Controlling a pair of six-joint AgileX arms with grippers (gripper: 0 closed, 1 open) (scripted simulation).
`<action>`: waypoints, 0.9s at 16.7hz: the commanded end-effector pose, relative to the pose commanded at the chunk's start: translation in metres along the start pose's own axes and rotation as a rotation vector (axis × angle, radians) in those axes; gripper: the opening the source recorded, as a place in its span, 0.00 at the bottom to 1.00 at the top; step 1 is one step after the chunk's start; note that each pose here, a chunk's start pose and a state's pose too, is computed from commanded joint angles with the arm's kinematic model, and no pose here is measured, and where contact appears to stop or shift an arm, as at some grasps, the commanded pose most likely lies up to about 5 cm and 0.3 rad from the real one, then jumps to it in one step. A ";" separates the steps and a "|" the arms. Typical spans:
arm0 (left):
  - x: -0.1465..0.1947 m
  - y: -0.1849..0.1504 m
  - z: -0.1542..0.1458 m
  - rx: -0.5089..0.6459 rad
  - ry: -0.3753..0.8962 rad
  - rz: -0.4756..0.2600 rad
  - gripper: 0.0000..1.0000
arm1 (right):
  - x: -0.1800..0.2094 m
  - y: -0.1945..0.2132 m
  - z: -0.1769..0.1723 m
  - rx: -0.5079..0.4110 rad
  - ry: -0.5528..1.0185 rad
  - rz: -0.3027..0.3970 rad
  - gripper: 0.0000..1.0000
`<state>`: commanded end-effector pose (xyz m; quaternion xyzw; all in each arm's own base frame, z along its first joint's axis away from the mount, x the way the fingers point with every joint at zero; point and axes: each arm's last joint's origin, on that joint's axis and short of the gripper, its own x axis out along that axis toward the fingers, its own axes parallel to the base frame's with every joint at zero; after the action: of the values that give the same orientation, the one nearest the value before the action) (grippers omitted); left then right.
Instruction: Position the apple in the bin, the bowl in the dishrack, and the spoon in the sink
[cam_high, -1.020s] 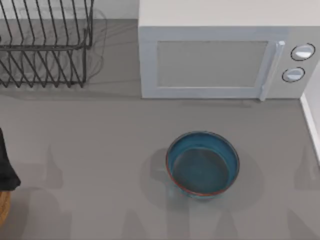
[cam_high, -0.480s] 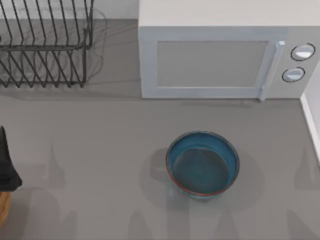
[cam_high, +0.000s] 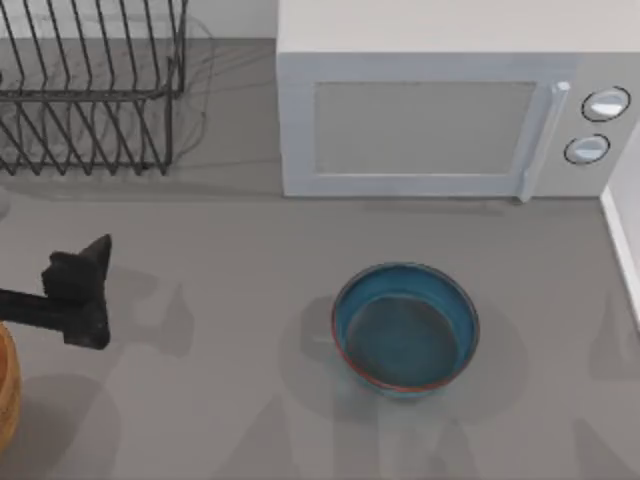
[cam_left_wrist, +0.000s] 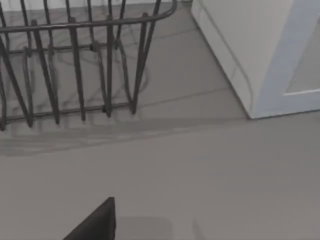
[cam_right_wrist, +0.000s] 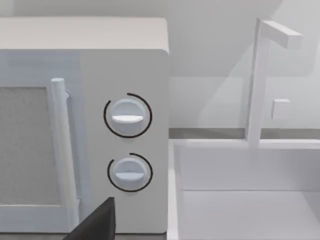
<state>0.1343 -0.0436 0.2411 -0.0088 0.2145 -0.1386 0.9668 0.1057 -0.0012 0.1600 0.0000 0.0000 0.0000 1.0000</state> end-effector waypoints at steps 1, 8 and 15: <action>0.008 -0.009 0.014 0.003 0.088 -0.032 1.00 | 0.000 0.000 0.000 0.000 0.000 0.000 1.00; 0.126 -0.119 0.064 0.081 0.784 -0.095 1.00 | 0.000 0.000 0.000 0.000 0.000 0.000 1.00; 0.207 -0.248 0.042 0.100 1.118 0.071 1.00 | 0.000 0.000 0.000 0.000 0.000 0.000 1.00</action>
<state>0.2666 -0.3404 0.2132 0.1192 0.6876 -0.0995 0.7093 0.1057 -0.0012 0.1600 0.0000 0.0000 0.0000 1.0000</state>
